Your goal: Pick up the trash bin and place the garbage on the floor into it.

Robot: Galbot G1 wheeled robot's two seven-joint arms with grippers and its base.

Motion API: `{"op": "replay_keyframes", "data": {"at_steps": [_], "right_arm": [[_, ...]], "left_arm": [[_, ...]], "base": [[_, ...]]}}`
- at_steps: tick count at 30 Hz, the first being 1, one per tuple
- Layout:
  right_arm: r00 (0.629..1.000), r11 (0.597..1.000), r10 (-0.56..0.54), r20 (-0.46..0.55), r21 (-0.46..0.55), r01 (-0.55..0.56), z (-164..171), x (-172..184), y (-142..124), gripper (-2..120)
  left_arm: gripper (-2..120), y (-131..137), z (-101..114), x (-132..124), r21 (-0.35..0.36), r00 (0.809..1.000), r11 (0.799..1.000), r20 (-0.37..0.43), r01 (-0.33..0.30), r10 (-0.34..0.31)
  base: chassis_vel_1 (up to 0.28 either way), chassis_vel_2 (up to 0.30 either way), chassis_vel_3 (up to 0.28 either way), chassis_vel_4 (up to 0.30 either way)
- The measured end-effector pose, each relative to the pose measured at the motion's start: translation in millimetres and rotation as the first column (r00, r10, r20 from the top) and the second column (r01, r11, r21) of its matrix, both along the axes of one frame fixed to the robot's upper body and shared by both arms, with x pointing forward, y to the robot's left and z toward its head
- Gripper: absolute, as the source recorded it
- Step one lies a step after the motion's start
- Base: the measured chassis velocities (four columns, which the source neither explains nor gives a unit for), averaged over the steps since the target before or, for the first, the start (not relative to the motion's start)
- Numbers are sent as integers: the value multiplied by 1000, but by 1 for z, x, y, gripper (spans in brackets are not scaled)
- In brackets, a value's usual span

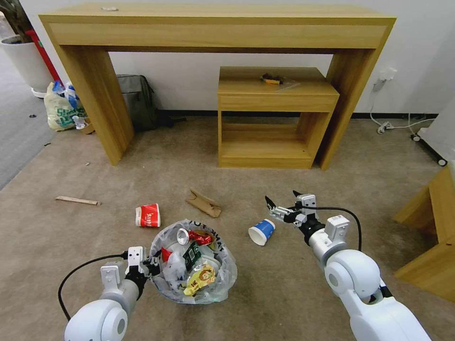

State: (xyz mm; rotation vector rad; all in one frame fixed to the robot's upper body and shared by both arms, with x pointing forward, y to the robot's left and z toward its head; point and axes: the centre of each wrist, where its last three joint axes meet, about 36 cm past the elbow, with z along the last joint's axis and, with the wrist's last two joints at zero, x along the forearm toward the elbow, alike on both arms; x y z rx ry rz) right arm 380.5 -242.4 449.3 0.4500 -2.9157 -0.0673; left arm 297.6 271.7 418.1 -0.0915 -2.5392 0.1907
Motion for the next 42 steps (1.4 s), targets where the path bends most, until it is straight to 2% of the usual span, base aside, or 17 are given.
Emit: {"op": "replay_keyframes", "data": {"at_steps": [15, 29, 42], "right_arm": [[1000, 999, -31, -7, 28, 31, -6, -2, -3, 100], [999, 999, -29, -23, 21, 29, -8, -3, -2, 100], [996, 998, -56, -74, 1, 56, -26, -2, -7, 100]], "left_arm": [[0, 1, 0, -1, -1, 1000, 1000, 2, 3, -3], [0, 1, 0, -2, -3, 1000, 1000, 7, 6, -6], [0, 2, 1, -5, -1, 1000, 1000, 10, 4, -4]], "base": [[15, 11, -14, -13], [-58, 56, 58, -58], [-3, 4, 4, -4]]}}
